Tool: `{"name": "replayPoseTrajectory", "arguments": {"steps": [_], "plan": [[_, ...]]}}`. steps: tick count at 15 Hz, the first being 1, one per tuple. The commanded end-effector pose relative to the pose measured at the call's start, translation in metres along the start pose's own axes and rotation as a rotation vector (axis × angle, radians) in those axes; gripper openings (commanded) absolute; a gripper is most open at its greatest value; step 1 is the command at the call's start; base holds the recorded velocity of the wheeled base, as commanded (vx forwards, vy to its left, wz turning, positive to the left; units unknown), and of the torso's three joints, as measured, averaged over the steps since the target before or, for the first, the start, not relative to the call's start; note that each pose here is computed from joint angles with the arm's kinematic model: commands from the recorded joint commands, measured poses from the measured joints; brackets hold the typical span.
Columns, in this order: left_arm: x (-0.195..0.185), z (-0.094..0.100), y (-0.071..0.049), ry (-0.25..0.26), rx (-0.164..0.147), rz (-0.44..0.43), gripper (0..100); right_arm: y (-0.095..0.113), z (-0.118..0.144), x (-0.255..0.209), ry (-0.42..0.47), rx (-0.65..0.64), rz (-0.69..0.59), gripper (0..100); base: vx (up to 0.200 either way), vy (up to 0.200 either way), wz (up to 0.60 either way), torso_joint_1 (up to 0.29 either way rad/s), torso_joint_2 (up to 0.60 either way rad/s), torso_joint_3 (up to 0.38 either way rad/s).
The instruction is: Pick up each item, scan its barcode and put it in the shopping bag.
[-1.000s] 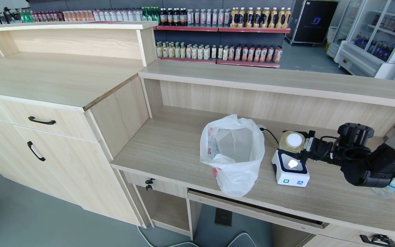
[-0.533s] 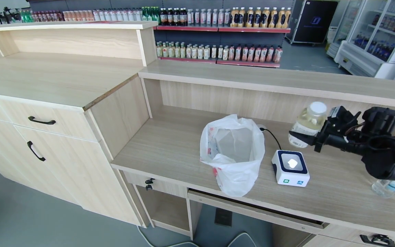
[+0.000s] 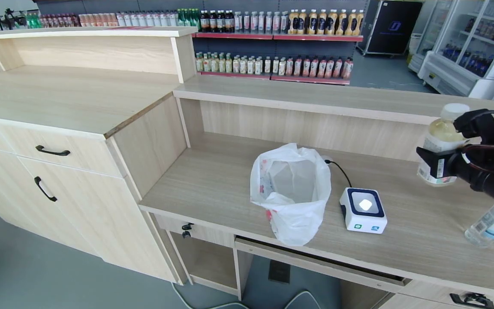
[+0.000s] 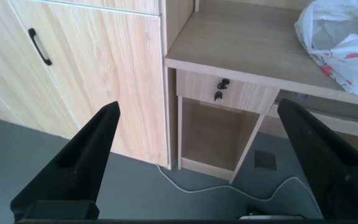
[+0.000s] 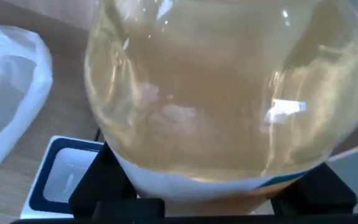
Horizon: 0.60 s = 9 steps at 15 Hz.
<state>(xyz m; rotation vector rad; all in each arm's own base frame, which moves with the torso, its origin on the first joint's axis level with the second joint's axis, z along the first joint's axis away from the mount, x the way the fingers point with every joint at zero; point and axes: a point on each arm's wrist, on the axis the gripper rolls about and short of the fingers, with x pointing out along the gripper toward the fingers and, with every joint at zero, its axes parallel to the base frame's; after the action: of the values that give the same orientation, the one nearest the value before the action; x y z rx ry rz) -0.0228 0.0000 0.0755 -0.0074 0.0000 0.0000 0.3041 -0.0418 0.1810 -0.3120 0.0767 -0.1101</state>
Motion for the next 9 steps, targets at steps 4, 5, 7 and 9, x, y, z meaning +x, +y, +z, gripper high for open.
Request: {"name": "replayPoseTrajectory", "arguments": {"steps": [4,5,7,9], "plan": [[0.0,0.0,0.0,0.0,0.0,0.0,100,0.004,0.014,-0.019,0.034,-0.073,-0.15,0,0.0,0.0,0.0,0.0,0.0,0.0],[0.0,0.0,0.0,0.0,0.0,0.0,100,0.004,0.016,-0.02,0.015,-0.076,-0.147,0,0.0,0.0,0.0,0.0,0.0,0.0],[0.0,0.0,0.0,0.0,0.0,0.0,100,0.009,0.02,-0.016,-0.024,-0.078,-0.141,0,0.0,0.0,0.6,0.002,0.0,0.002],[0.0,0.0,0.0,0.0,0.0,0.0,100,0.018,0.018,0.002,-0.046,-0.077,-0.129,0,0.0,0.0,0.6,0.005,0.0,0.002]]}}
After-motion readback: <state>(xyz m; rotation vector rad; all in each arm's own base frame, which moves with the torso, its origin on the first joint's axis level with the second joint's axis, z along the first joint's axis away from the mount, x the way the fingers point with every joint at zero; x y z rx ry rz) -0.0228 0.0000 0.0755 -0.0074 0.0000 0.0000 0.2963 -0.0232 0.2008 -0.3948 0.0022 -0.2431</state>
